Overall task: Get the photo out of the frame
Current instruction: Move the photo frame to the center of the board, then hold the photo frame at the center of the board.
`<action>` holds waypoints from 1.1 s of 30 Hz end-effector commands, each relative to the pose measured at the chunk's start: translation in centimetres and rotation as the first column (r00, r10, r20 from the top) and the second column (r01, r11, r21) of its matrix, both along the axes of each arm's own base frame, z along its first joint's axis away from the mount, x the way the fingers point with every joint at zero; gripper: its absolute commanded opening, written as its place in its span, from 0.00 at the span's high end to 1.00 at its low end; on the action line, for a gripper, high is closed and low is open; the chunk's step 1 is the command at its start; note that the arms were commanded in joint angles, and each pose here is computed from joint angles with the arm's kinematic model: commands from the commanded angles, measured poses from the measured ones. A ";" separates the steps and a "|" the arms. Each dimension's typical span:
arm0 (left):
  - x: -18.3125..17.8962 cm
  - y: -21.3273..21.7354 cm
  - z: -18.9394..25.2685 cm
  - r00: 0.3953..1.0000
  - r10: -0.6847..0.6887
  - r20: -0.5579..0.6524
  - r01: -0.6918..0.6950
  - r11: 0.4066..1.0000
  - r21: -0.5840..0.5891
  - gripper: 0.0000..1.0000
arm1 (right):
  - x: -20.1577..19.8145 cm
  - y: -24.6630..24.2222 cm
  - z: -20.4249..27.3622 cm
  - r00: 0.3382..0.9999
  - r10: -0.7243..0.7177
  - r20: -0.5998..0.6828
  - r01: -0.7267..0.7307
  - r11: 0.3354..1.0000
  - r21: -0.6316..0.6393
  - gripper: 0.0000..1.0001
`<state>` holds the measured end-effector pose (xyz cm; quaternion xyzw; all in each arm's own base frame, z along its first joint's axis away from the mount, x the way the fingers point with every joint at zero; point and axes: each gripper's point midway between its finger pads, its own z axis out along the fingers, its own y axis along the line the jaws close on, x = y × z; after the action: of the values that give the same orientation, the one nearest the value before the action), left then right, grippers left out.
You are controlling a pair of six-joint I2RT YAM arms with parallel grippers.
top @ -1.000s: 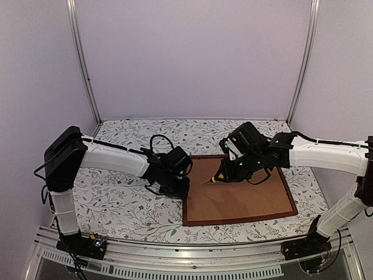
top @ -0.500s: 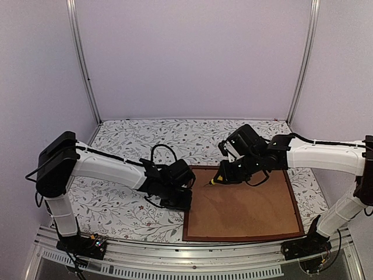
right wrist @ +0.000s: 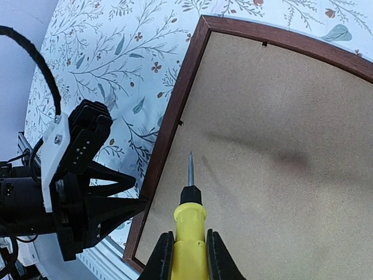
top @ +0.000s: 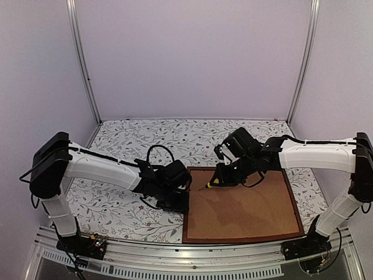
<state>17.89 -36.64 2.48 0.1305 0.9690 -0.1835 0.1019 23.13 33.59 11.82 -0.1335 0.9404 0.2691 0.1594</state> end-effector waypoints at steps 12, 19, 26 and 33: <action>4.1 1.3 2.7 0.998 0.051 -0.044 -0.060 0.974 -0.217 0.63 | 1.6 0.6 -1.3 0.995 0.031 -0.094 -0.011 0.979 0.201 1.00; 5.6 1.1 1.2 0.996 0.046 -0.076 -0.064 0.965 -0.256 0.65 | 1.9 0.4 -3.1 0.991 0.025 -0.128 0.003 0.978 0.209 1.00; 5.7 0.6 -0.2 0.993 0.037 -0.110 -0.068 0.954 -0.291 0.67 | 1.8 0.1 -5.0 0.988 0.014 -0.155 0.019 0.979 0.205 1.00; 5.5 0.8 -1.9 0.989 0.049 -0.140 -0.086 0.958 -0.275 0.71 | 1.7 -0.2 -6.5 0.982 -0.001 -0.190 0.041 0.977 0.209 1.00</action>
<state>23.25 -36.28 1.95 0.0776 0.9392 -0.3269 0.0704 25.12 34.06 7.59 -0.0965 0.9108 0.3868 0.1071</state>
